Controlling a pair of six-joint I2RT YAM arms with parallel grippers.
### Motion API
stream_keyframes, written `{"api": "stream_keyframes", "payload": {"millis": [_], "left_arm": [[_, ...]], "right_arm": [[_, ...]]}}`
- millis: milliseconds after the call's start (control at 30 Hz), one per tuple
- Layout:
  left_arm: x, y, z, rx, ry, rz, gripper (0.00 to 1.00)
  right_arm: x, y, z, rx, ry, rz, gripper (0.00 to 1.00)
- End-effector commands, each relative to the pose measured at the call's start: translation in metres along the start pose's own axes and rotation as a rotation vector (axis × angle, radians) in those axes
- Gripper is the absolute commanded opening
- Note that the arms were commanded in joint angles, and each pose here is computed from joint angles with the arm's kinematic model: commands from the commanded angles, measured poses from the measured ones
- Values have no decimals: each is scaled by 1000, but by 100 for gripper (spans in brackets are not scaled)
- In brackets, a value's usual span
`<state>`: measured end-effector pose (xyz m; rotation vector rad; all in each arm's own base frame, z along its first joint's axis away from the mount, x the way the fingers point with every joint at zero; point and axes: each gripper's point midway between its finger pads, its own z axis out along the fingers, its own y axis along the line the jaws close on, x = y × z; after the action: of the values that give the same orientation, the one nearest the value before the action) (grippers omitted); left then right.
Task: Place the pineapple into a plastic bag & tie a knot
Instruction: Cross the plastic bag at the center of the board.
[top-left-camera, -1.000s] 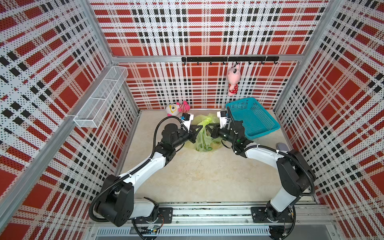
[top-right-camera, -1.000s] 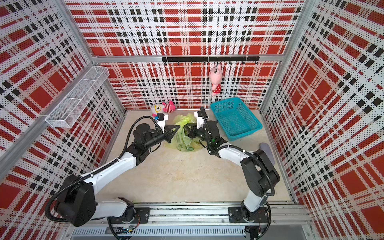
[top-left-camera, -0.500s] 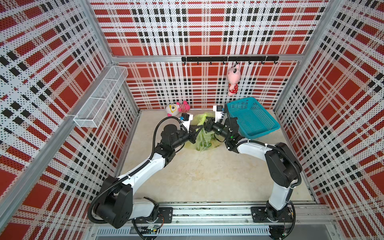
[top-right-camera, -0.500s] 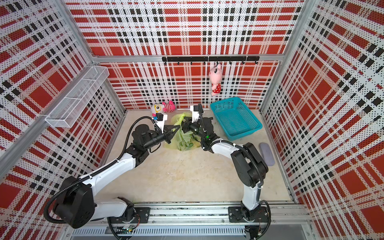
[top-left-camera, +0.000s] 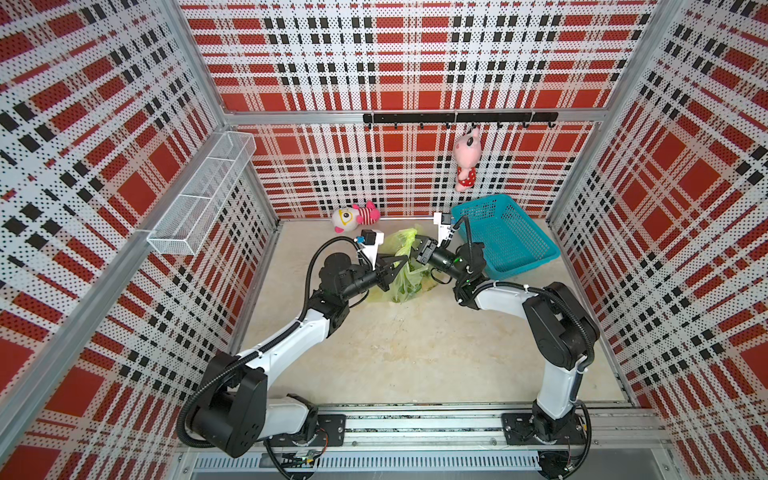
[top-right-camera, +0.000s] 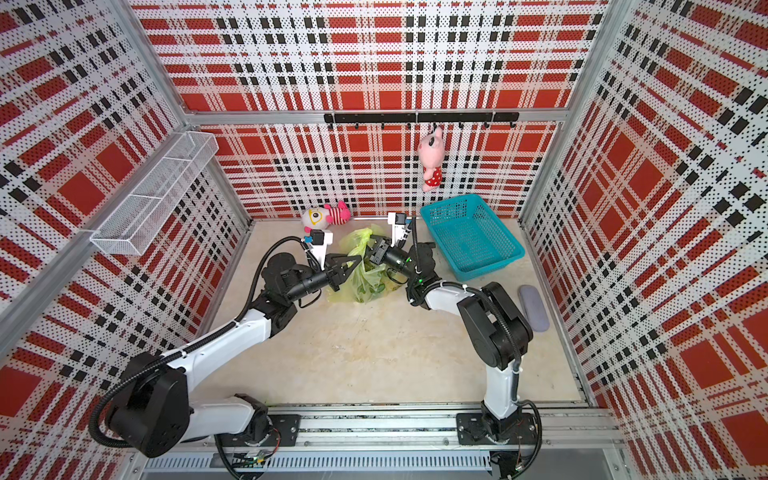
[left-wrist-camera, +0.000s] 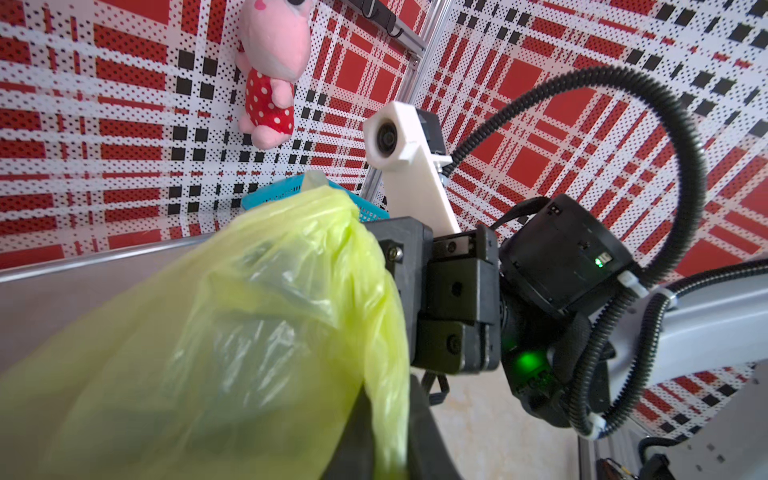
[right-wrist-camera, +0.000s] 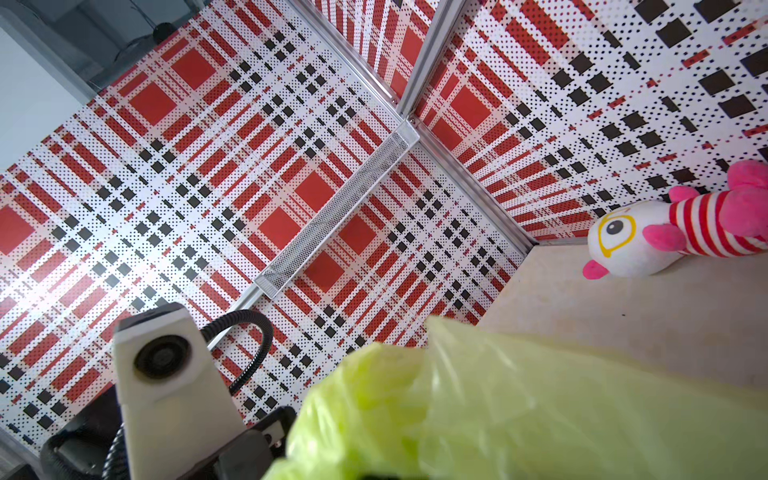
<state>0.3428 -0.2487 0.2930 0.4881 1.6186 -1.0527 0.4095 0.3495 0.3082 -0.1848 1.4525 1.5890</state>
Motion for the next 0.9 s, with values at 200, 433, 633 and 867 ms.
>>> {"api": "stream_keyframes", "payload": {"millis": [200, 433, 633, 867], "left_arm": [[-58, 4, -29, -27, -119, 71, 64], [-59, 67, -2, -215, -143, -69, 58], [-30, 84, 28, -205, -65, -124, 54], [44, 13, 58, 127, 128, 32, 28]], "right_arm": [[-20, 3, 1, -12, -75, -38, 0], [-21, 1, 3, -2, -79, -35, 0], [-22, -6, 2, 39, -84, -43, 0], [-24, -50, -9, 251, -133, -73, 0]]}}
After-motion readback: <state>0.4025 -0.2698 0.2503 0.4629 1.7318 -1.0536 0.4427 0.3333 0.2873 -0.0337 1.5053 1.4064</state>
